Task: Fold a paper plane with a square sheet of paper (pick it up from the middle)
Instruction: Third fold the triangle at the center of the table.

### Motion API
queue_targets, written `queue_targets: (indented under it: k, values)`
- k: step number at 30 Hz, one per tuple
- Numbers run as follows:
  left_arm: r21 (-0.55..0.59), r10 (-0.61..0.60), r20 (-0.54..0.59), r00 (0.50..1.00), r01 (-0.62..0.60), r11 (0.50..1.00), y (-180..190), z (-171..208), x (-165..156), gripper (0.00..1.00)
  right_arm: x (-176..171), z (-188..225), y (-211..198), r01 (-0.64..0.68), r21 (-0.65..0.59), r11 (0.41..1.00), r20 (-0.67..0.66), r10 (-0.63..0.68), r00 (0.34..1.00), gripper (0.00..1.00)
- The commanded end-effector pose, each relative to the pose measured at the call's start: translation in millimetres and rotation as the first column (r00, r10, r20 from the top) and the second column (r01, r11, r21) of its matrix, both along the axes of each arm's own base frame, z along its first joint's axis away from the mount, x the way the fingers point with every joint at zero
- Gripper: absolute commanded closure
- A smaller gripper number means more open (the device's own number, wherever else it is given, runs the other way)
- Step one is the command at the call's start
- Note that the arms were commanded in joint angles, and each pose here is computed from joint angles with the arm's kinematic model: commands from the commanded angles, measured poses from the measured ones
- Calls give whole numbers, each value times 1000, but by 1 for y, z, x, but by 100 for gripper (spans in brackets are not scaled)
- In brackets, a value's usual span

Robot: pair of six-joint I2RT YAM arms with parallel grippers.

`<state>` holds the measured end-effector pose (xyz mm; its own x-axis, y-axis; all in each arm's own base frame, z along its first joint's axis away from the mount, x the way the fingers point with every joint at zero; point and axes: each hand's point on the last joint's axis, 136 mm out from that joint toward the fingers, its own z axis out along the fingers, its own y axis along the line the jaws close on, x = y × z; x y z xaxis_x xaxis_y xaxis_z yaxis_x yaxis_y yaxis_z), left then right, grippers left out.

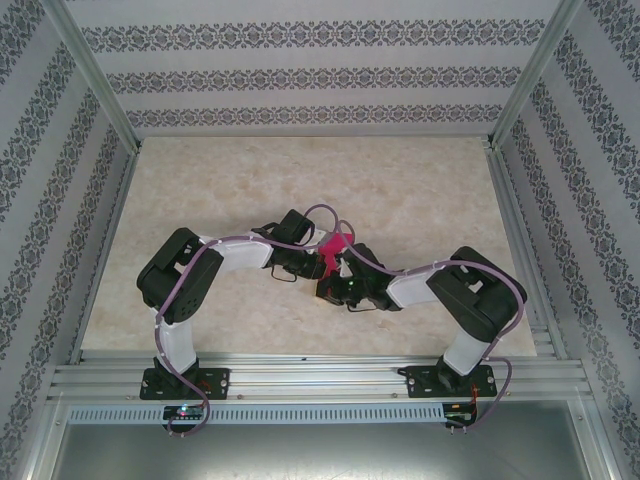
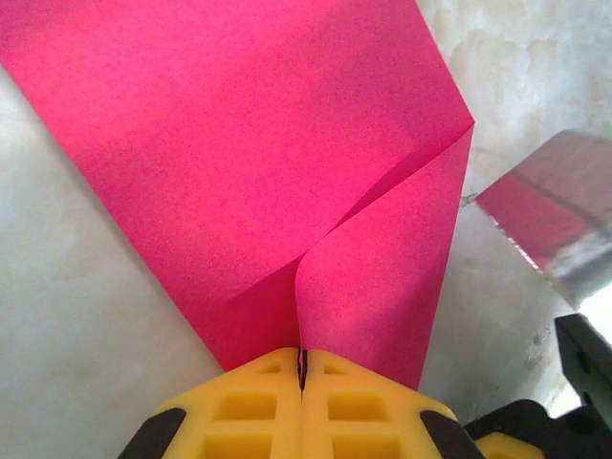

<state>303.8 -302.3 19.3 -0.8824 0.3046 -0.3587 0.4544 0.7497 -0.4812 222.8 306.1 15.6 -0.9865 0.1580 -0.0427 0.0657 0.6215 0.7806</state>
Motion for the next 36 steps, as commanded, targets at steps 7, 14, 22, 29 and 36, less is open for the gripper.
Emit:
queue_targets:
  k: [7, 14, 22, 29, 36]
  values:
    - [145, 32, -89, 995, -19, 989, 31, -41, -17, 100, 13, 19, -6, 33, 18, 999, 32, -33, 999, 100]
    - [143, 30, -89, 996, -17, 990, 30, -39, -18, 99, 37, 36, -21, 82, 81, 993, 55, -86, 995, 100]
    - [143, 31, -90, 996, -18, 990, 30, -39, -17, 99, 36, -1, -23, 87, 26, 996, -9, -87, 996, 100]
    - [149, 29, -91, 995, -15, 989, 30, -40, -17, 100, 39, 9, -22, 104, 75, 992, 6, -105, 994, 100]
    - [148, 26, -91, 995, -13, 989, 30, -40, -17, 100, 34, -8, -34, 96, -62, 993, -33, -98, 995, 100]
